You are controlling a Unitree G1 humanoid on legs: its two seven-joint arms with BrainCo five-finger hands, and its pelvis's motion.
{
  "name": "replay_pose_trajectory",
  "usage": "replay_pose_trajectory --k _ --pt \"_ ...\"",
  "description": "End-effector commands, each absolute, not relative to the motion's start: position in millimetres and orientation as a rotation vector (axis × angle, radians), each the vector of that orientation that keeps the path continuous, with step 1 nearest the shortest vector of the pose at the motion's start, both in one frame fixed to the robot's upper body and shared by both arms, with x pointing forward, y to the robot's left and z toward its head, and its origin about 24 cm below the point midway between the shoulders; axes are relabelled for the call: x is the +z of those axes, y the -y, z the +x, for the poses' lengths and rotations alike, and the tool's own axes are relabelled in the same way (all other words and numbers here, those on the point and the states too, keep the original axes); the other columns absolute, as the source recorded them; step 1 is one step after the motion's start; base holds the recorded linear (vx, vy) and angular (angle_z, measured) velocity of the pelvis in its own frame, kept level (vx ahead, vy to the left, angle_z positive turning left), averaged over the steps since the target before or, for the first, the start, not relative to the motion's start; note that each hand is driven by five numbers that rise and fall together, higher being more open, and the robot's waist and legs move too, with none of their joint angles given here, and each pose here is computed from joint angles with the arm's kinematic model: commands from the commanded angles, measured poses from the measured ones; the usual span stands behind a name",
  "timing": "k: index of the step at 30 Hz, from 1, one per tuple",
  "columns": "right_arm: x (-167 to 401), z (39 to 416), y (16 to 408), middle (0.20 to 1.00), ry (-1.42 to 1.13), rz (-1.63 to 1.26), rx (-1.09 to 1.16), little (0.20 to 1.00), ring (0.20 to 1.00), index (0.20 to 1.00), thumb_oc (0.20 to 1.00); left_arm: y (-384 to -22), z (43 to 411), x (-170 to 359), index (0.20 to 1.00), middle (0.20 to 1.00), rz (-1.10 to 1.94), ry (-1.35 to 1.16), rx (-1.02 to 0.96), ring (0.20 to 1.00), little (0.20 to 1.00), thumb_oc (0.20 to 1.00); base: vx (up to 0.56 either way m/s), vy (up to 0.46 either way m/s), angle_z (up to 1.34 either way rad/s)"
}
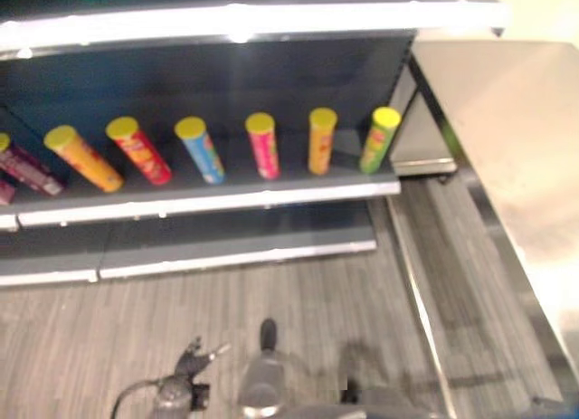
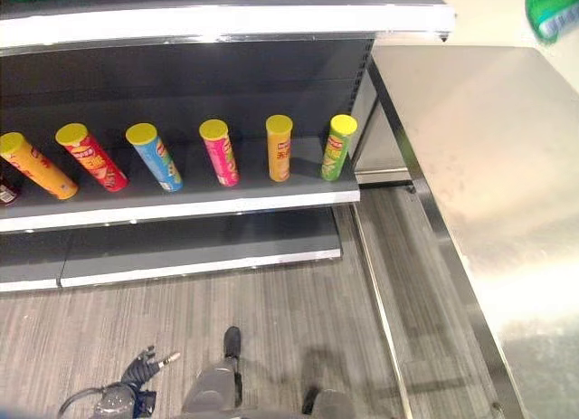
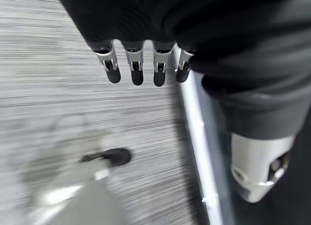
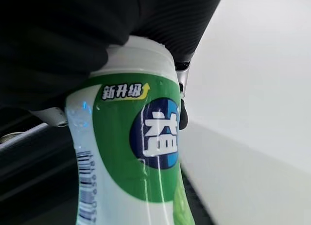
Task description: Put the goods on the table back onto the shelves and tidy them up.
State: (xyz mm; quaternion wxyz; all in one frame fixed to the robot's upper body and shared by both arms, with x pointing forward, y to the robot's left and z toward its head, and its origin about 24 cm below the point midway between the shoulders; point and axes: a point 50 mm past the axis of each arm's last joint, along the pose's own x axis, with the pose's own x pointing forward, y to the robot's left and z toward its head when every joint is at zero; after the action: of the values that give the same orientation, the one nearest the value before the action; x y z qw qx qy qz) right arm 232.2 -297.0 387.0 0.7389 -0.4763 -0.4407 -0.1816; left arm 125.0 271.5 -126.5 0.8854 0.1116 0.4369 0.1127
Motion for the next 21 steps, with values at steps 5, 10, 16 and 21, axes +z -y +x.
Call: replay_pose_trajectory --k 5,10,16,21 --pt "416 226 281 0.2 1.087 -1.026 -0.373 0.2 0.2 0.2 0.2 -296 120 -119 1.0 1.0 0.339 -0.911 0.252 1.0 1.0 1.0 0.02 0.271 0.14" --pt "419 231 270 0.2 1.112 -1.013 -0.334 0.2 0.2 0.2 0.2 -298 127 -116 1.0 1.0 0.345 -0.89 0.265 1.0 1.0 1.0 0.02 0.285 0.12" --pt "419 248 260 0.2 1.044 -1.057 -0.26 0.2 0.2 0.2 0.2 -305 139 -109 1.0 1.0 0.365 -0.859 0.279 1.0 1.0 1.0 0.06 0.071 0.1" --pt "421 264 280 0.2 0.884 -1.094 -0.282 0.2 0.2 0.2 0.2 -305 145 -108 1.0 1.0 0.411 -0.877 0.224 1.0 1.0 1.0 0.14 0.017 0.5"
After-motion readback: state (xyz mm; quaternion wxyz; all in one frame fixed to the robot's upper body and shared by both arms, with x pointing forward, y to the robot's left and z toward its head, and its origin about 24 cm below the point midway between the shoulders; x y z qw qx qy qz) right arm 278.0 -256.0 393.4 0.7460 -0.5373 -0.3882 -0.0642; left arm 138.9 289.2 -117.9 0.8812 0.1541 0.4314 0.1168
